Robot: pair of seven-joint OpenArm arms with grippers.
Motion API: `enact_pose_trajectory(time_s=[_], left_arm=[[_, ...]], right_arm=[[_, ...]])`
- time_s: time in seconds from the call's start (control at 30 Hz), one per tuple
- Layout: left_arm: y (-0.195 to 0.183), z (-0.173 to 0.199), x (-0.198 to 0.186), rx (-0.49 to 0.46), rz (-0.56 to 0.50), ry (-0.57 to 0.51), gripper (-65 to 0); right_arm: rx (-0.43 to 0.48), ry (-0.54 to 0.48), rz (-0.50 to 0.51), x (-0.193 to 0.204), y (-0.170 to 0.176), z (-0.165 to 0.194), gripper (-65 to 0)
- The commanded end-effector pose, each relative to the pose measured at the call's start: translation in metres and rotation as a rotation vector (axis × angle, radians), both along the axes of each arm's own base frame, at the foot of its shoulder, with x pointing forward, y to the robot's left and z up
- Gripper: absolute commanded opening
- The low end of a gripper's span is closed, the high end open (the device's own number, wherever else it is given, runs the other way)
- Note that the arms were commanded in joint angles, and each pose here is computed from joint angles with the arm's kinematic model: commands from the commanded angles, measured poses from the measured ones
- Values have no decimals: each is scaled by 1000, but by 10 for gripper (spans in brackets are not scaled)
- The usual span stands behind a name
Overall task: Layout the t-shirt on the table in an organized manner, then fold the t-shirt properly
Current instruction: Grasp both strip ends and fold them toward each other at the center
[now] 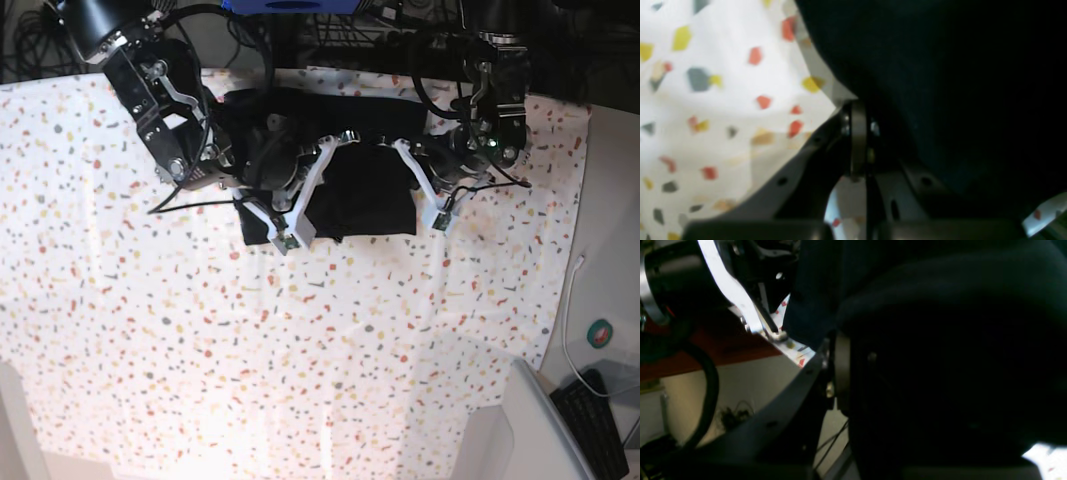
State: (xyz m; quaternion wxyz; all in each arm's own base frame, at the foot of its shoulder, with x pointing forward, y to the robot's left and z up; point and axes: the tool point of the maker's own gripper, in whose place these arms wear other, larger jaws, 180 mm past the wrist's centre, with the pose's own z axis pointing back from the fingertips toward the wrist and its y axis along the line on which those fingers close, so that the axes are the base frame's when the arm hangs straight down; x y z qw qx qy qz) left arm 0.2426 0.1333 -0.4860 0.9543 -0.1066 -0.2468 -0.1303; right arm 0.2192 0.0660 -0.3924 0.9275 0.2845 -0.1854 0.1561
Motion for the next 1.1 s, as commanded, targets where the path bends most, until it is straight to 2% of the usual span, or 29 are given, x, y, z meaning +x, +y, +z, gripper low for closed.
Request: enact_pose_trajectory(time_s=[0.0,0.23,0.37,0.53,1.07], left_arm=[[-8,3,5,-14,-17,-4,-650],[-26,6,7,-45,-16,-13,-650],[-25,6,7,-46,-16,-13,-650],[-24,6,6,-40,-17,-12,-650],[-18,10,6,-24,-22,-26,-650]], right_arm=[[37,-56,-12,17,4,17,-650],[13,-28,-102,35,-26,15,-650],[7,-3,-95,29,-27,12,-650],[41,18,-98,22,-12,13,-650],[73,90,-104,22,13,1,-650]])
